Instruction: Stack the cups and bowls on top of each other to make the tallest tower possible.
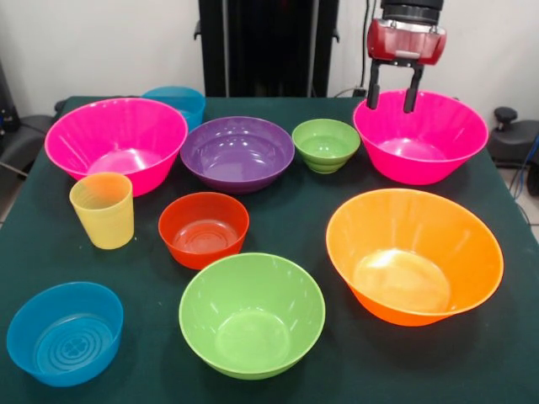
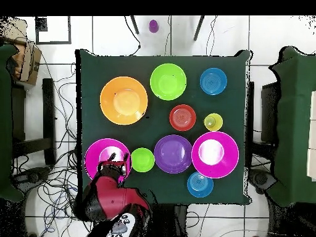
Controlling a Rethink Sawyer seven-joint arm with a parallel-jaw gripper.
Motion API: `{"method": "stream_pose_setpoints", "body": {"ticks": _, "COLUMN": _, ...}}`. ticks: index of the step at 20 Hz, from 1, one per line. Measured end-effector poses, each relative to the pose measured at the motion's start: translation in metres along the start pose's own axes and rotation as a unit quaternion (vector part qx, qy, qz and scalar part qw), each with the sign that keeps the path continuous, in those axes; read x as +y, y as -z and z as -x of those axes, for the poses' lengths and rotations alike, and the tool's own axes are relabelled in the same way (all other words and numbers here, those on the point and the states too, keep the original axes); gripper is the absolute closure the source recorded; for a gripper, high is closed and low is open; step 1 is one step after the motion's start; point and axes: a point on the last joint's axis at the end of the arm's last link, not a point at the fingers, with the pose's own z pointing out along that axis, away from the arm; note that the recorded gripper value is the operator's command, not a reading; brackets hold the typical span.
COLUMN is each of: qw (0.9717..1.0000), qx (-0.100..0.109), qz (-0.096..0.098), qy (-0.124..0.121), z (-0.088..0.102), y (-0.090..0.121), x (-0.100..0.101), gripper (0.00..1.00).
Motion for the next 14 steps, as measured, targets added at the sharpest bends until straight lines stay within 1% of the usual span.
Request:
{"method": "stream_pose_setpoints", "body": {"ticks": 2, "qw": 1.0000, "qx": 0.003, "qz": -0.001, "qy": -0.001, "z": -0.002, "y": -0.002, "x": -0.002, "gripper": 0.00}}
{"method": "stream_pose_setpoints", "body": {"ticks": 8, "qw": 0.9999, "qx": -0.002, "qz": -0.006, "qy": -0.015, "z": 0.007, "y": -0.002, "x": -0.013, "gripper": 0.00}}
{"method": "stream_pose_setpoints", "body": {"ticks": 9, "qw": 0.9997, "qx": -0.005, "qz": -0.007, "qy": -0.021, "z": 0.012, "y": 0.000, "x": -0.018, "gripper": 0.00}}
{"method": "stream_pose_setpoints", "body": {"ticks": 14, "qw": 0.9995, "qx": -0.011, "qz": -0.008, "qy": -0.030, "z": 0.024, "y": 0.008, "x": -0.023, "gripper": 0.00}}
